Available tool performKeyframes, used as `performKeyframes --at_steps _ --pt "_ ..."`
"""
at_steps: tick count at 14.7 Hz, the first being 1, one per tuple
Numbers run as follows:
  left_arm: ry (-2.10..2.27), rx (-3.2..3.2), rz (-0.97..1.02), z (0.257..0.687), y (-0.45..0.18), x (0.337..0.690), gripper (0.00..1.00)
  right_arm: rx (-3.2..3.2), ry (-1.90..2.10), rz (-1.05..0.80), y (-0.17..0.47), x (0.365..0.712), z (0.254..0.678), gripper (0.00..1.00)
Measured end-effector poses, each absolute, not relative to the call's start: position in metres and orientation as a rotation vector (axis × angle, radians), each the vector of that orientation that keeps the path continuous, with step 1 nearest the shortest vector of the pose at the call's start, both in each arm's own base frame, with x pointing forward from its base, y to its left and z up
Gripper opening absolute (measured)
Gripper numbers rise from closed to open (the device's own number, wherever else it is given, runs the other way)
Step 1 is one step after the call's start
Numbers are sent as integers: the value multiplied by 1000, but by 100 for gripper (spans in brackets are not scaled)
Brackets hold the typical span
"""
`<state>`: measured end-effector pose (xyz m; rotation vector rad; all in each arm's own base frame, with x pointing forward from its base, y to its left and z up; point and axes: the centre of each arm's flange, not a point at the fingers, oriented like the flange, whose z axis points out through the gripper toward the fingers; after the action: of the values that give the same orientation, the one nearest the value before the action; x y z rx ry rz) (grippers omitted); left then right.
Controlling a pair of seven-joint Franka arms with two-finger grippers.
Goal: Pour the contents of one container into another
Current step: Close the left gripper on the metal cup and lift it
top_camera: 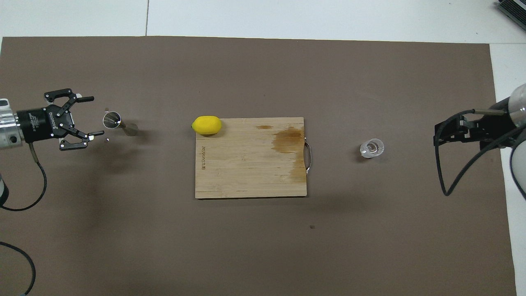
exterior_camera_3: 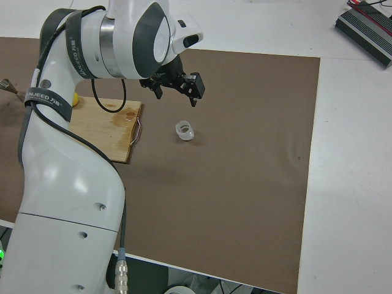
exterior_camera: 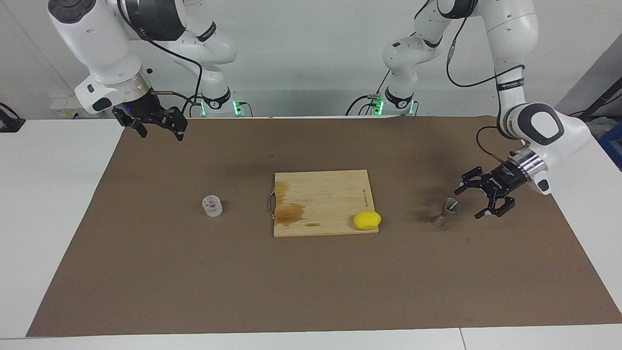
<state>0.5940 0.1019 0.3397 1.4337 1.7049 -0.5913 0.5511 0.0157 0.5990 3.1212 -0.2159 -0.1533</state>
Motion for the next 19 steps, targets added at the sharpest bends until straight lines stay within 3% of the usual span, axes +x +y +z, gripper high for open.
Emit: performKeyframes --at_steps 5,16,19 --pt "1791 1270 -701 312 94 578 100 3121 -216 -153 16 551 599 100" --pt "1801 1153 -747 313 81 581 98 3121 -216 -153 16 551 599 100" --pt "1806 1150 -746 312 81 580 86 3121 -216 -153 16 551 599 100"
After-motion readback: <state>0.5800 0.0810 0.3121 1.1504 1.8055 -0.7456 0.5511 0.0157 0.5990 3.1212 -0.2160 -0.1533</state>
